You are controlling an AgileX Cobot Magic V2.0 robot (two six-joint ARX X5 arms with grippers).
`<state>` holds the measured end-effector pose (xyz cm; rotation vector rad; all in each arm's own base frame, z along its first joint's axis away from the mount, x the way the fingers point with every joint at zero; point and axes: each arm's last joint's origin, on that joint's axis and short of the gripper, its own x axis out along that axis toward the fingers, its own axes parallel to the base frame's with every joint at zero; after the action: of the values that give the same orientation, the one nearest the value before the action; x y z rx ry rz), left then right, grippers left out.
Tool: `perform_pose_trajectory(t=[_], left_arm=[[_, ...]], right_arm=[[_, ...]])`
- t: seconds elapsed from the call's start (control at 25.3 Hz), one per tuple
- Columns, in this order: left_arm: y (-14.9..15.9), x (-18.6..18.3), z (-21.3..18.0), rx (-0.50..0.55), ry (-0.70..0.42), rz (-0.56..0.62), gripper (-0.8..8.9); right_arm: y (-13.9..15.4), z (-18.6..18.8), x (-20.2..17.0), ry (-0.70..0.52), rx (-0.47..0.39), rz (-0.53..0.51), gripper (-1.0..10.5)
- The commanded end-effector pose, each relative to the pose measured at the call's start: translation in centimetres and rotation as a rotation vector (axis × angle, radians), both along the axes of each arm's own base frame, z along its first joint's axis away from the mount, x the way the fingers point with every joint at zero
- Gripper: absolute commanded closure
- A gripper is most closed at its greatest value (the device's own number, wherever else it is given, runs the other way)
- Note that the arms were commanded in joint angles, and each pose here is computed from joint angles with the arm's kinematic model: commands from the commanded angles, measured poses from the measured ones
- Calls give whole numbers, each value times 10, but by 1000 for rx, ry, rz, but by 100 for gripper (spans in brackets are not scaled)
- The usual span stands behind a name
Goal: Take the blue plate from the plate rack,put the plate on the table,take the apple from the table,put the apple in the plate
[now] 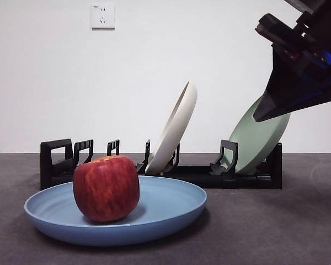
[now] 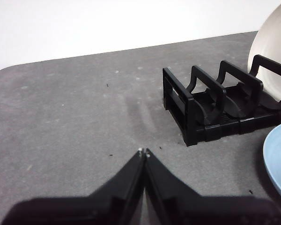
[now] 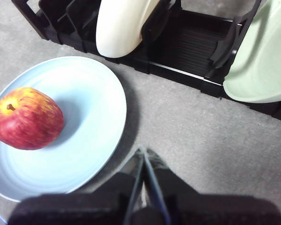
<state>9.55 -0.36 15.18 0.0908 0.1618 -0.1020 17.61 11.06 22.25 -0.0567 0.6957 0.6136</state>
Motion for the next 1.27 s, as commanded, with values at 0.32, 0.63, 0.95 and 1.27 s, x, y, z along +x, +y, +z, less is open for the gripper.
perform_pose_trajectory(t=[0.32,0.63,0.95,1.27], left_arm=[[0,1,-4,2,7,2,816],[0,1,-4,2,8,2,816],[0,1,-4,2,8,2,816],[0,1,-4,2,8,2,816]], right_arm=[[1,-1,-3,8,8,9,958],[-39,38,-21,-293,-69,-139,958],[-92,36,-71,-539,-6,-418,958],[-96,-12,-77,-708,118,-415,958]])
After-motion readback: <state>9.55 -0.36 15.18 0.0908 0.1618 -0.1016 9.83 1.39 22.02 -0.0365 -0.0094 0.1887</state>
